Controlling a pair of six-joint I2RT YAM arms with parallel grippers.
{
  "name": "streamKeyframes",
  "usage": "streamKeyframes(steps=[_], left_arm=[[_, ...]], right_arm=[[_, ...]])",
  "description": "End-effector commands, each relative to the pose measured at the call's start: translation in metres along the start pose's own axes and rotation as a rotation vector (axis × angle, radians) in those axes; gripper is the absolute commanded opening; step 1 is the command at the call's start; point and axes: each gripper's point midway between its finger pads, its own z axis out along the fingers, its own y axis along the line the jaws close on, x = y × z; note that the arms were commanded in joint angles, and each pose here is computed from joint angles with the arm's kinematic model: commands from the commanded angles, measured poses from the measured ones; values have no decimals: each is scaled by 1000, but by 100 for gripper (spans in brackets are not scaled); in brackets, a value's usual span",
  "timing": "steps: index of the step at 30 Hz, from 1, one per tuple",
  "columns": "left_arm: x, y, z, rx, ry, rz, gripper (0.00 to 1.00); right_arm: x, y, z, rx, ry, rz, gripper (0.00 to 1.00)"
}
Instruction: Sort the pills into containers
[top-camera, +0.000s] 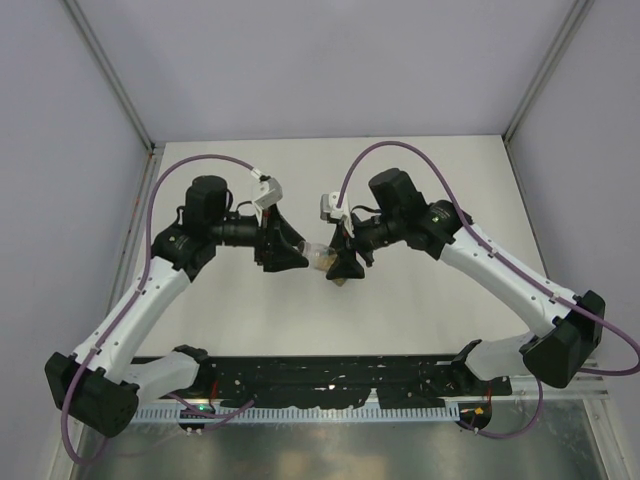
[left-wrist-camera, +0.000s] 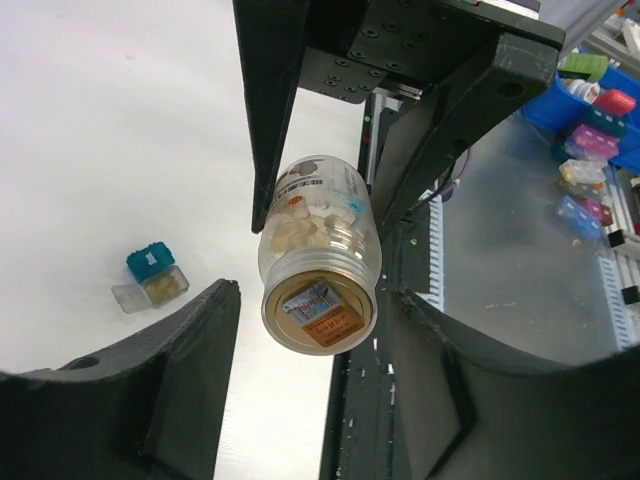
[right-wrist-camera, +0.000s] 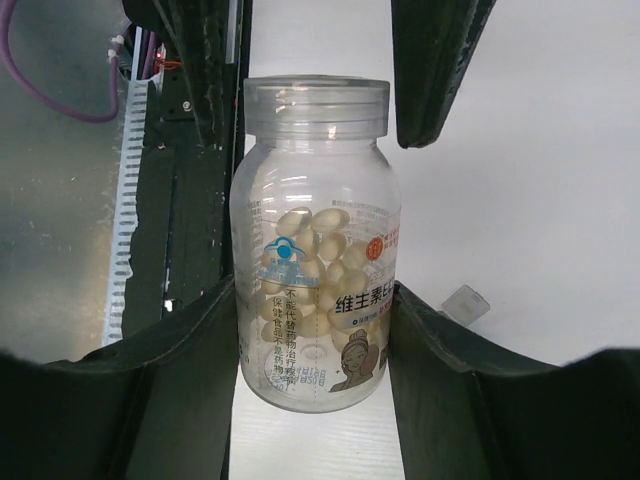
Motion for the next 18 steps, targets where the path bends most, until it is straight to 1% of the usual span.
streamKeyframes(steps=[1,3,4,6,11,18], left_arm=[[-8,-1,0,-4,-15,97,70],[-11,0,0,-10,-24,106,81],[-11,0,1,-11,-28,83,84],[-14,0,2,-15,-37,78,89],[-16,2,6,-9,-45,55,93],[-10,0,21,1,-18,53,94]], right_arm=[[-22,6,-6,-16,-63,-38,6],[-21,5,-6,-6,-63,-41,6],[-21,5,-7,-2,-63,-44,6],[-22,5,-8,-1,-66,-48,6],[-23,5,-8,3,-68,-48,6],[-24,3,-9,17,-72,-50,6]])
